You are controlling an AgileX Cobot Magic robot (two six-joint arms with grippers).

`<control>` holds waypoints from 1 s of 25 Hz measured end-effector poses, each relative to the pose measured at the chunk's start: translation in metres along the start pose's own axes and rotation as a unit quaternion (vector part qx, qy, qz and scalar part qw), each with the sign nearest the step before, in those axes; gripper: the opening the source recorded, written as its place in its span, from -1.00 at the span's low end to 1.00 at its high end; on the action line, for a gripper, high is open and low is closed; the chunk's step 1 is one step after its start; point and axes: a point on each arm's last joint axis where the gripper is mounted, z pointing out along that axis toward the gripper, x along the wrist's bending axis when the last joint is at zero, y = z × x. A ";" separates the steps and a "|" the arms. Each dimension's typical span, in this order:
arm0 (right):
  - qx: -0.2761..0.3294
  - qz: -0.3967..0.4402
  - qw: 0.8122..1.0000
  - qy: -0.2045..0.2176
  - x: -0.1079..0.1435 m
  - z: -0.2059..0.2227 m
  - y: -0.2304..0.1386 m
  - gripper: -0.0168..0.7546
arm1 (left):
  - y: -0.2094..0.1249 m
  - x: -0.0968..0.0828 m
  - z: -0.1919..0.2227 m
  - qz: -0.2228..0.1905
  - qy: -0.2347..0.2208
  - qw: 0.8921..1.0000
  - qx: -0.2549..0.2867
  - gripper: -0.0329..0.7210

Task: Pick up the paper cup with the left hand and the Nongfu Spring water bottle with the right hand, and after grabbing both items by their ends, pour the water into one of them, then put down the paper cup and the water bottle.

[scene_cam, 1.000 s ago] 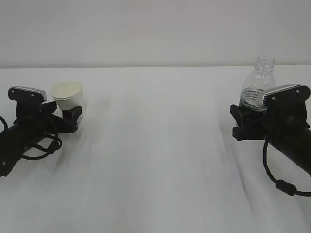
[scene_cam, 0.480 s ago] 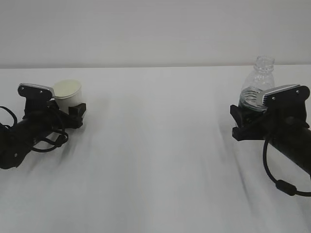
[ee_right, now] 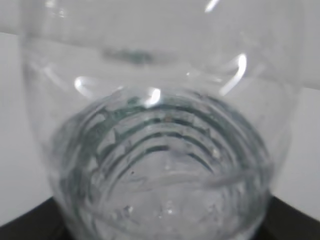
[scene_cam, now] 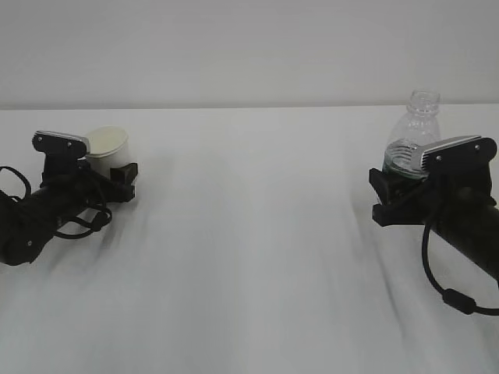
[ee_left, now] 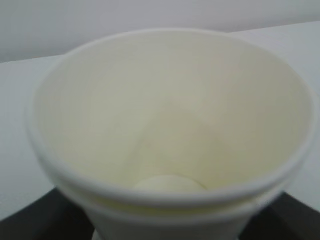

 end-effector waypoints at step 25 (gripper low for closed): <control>-0.001 -0.007 1.000 0.007 0.001 0.000 0.000 0.21 | 0.030 -0.026 -0.046 0.017 -0.109 0.994 -0.012 0.35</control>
